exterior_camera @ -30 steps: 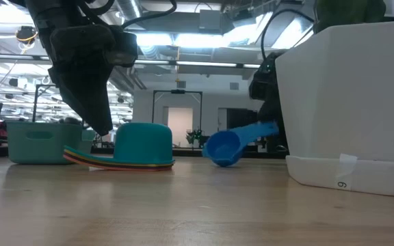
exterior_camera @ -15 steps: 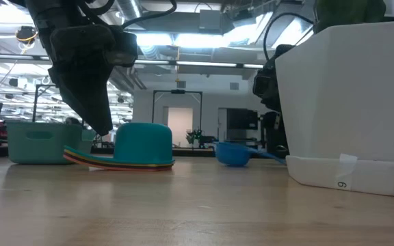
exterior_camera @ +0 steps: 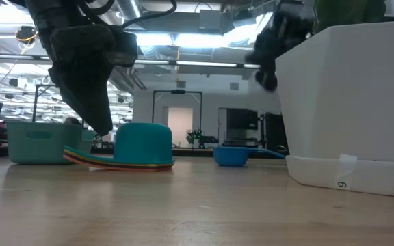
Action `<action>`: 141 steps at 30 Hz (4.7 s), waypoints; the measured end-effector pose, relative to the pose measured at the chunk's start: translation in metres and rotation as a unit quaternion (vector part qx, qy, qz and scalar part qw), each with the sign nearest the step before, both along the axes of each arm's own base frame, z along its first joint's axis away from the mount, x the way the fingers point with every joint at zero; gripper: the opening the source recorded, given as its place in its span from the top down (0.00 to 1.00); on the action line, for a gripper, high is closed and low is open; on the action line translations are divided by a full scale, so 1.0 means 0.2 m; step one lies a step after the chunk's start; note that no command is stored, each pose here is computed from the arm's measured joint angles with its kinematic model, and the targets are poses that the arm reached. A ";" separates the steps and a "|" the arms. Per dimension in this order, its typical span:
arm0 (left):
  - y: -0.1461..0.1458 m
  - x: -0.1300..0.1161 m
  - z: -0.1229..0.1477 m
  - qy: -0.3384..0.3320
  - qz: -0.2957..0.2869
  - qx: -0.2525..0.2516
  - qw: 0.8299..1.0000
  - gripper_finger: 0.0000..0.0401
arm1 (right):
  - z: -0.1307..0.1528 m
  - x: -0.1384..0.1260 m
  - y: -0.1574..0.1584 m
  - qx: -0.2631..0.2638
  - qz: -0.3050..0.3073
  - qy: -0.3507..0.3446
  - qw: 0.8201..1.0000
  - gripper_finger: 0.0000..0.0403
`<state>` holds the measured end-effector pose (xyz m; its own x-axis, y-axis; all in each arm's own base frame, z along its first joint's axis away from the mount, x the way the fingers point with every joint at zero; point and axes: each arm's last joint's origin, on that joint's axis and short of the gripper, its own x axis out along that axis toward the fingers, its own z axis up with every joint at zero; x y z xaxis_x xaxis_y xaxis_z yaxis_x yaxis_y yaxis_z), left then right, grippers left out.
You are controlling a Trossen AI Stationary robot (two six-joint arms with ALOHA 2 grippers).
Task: Nest measuring cups in basket
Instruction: Stack the blue measuring cup on top of the orange measuring cup
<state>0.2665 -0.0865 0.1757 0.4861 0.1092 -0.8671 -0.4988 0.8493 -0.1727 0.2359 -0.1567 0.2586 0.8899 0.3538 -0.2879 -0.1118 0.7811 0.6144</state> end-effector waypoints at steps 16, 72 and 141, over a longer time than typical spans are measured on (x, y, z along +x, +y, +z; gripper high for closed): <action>0.00 0.00 0.00 -0.004 0.000 -0.001 1.000 0.60 | 0.45 -0.28 0.27 -0.134 -0.053 -0.066 0.987 0.92; 0.12 0.06 0.13 0.056 -0.029 -0.050 0.997 0.15 | 0.32 -0.36 0.53 -0.165 -0.043 -0.003 0.985 0.92; 0.09 0.21 -0.13 0.238 -0.110 0.018 0.965 0.15 | 0.31 -0.36 0.53 -0.166 -0.042 -0.001 0.985 0.92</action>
